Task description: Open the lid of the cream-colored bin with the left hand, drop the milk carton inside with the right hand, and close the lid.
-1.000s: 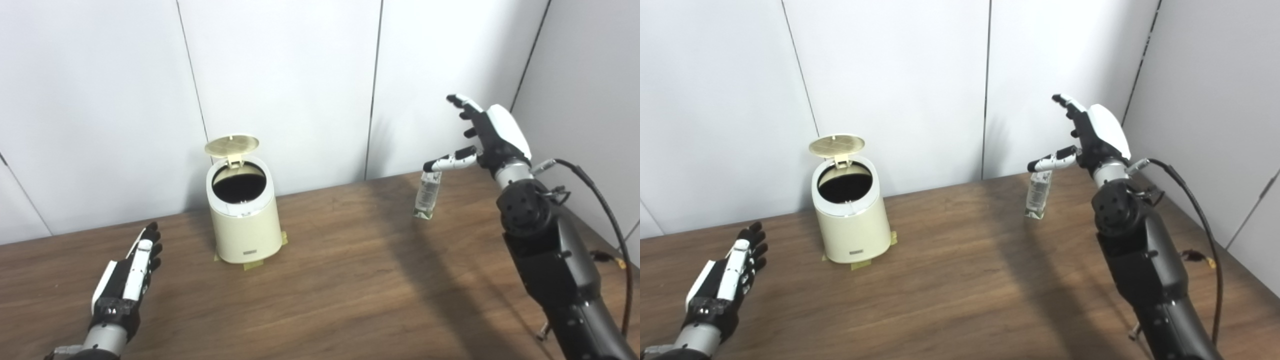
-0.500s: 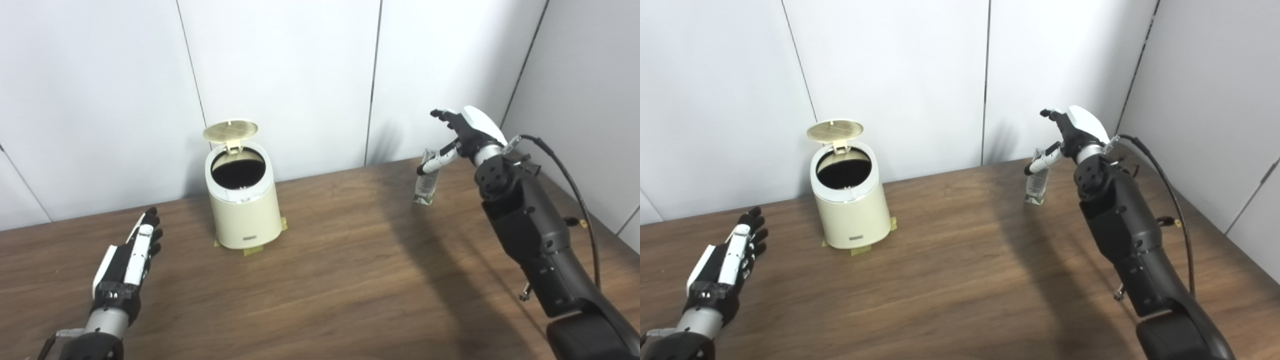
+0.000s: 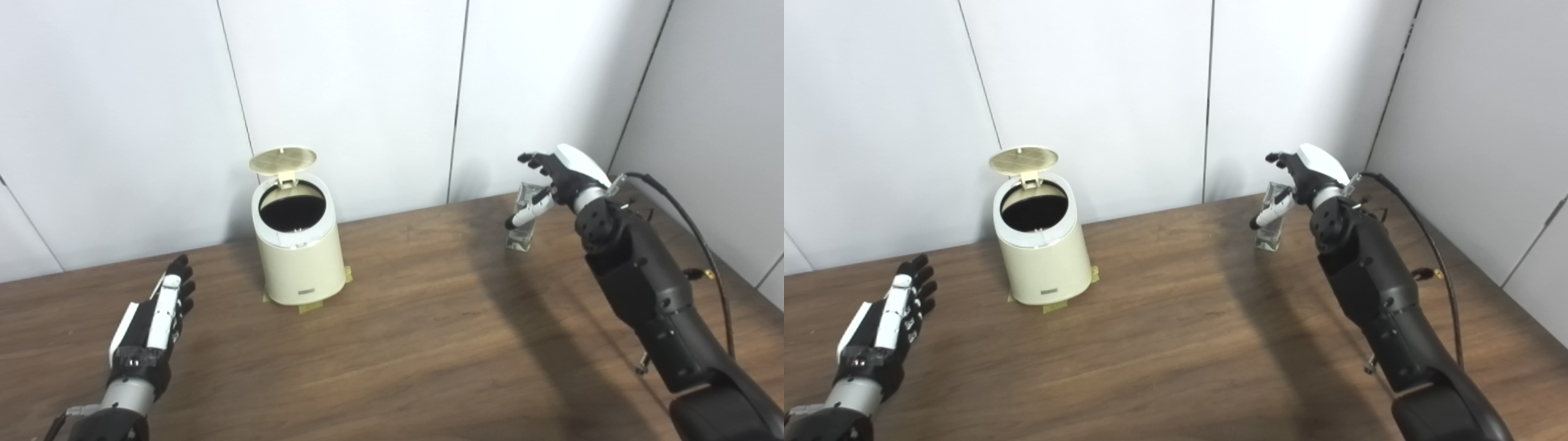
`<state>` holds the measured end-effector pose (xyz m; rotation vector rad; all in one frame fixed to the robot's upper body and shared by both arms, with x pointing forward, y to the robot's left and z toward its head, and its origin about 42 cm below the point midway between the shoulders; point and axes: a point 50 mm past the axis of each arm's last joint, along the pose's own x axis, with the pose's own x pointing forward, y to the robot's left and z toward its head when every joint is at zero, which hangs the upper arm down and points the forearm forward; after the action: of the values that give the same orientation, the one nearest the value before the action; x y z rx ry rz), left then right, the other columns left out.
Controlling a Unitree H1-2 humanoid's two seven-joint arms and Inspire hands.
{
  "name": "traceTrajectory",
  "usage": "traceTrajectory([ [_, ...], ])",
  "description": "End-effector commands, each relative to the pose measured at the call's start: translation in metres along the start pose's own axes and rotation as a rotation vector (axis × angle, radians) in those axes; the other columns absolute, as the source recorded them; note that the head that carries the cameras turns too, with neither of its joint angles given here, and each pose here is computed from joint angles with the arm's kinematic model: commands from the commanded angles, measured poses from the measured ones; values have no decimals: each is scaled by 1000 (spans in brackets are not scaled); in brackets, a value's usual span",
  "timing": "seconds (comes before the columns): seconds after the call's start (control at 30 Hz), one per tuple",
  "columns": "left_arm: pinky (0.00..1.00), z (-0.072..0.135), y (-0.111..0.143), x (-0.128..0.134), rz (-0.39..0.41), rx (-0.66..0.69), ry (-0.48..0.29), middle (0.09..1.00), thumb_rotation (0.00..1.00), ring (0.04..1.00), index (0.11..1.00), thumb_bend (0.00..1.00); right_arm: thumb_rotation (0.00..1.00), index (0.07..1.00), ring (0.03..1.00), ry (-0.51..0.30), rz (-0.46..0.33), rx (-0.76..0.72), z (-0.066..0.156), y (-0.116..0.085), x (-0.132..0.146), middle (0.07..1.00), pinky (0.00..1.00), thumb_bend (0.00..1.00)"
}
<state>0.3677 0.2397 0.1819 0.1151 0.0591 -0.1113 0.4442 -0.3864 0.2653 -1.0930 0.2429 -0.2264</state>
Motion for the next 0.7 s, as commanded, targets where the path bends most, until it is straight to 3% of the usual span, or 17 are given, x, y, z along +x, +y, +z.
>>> traceTrajectory([
  [0.0, 993, 25, 2, 6, 8, 8, -89, 1000, 1000, 987, 1000, 535, 139, 840, 813, -19, -85, -3, 7, -26, 5, 843, 666, 975],
  [0.07, 994, 25, 2, 6, 8, 6, -91, 1000, 1000, 987, 1000, 532, 127, 834, 790, -16, -83, 0, 5, -24, 6, 823, 648, 971],
  [0.3, 999, 26, 2, 5, -1, 13, -87, 1000, 1000, 990, 1000, 528, 85, 827, 823, -6, -81, 36, -2, -21, 7, 843, 733, 950],
  [0.67, 998, 26, 3, 4, -12, 26, -83, 992, 1000, 993, 1000, 525, 92, 795, 783, -25, -97, 1, -11, -10, 12, 815, 699, 951],
])
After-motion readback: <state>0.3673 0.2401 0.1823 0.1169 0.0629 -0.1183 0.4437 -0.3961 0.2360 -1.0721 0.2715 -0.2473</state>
